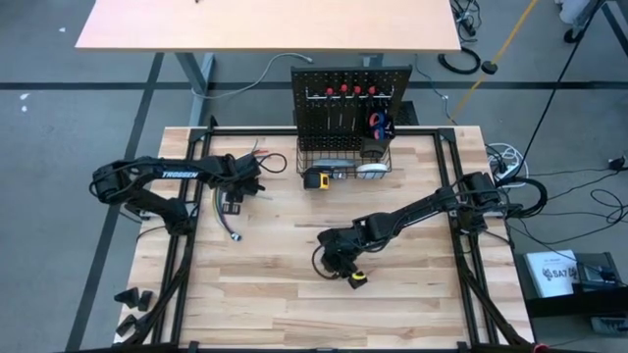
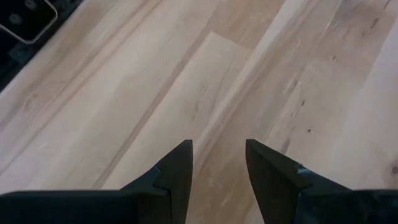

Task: Hang tools onto peg board
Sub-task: Hang the nut driver on the pegboard

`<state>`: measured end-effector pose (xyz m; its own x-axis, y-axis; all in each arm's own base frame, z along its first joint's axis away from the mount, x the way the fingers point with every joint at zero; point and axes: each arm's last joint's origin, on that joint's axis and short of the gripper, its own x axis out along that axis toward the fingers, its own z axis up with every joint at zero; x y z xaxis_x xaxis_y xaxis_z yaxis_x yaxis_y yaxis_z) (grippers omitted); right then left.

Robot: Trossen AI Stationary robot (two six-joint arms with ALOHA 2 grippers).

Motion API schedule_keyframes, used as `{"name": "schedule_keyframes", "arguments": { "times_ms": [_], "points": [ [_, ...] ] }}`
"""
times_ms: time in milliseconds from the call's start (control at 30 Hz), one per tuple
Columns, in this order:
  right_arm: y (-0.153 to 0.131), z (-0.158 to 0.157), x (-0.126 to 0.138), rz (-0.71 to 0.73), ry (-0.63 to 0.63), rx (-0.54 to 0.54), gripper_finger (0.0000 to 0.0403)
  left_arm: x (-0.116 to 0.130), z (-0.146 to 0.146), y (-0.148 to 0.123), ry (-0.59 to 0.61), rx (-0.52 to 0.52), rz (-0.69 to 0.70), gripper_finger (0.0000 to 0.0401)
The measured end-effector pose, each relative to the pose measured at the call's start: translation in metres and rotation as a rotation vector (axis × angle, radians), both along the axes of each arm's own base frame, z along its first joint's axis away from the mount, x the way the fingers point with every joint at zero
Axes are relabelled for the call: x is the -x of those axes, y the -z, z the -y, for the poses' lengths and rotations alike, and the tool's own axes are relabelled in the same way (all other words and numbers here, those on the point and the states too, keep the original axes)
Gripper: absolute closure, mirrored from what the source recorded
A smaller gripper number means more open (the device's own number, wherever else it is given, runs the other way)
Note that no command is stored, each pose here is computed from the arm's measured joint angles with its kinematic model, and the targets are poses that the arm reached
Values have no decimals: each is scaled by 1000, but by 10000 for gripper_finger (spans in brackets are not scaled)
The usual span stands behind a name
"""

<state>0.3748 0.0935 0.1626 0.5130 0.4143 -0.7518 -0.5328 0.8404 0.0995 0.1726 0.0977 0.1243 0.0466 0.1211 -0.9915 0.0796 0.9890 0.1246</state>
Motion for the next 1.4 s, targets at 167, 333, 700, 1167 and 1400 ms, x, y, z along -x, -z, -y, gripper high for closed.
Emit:
{"name": "schedule_keyframes", "arguments": {
  "times_ms": [167,333,700,1167,1400],
  "points": [
    [3,2,4,-55,7,12,261,3,5,-4,0,62,-3,290],
    [3,2,4,-78,46,-10,261,1,8,-4,-47,100,24,372],
    [-33,6,27,-147,226,19,261,-38,24,-64,-9,246,356,372],
    [-124,-69,74,500,-40,319,261,-96,105,-112,-292,930,679,372],
    [-132,-86,65,708,-23,498,261,-114,154,-120,-366,1032,804,372]
  ]
}}
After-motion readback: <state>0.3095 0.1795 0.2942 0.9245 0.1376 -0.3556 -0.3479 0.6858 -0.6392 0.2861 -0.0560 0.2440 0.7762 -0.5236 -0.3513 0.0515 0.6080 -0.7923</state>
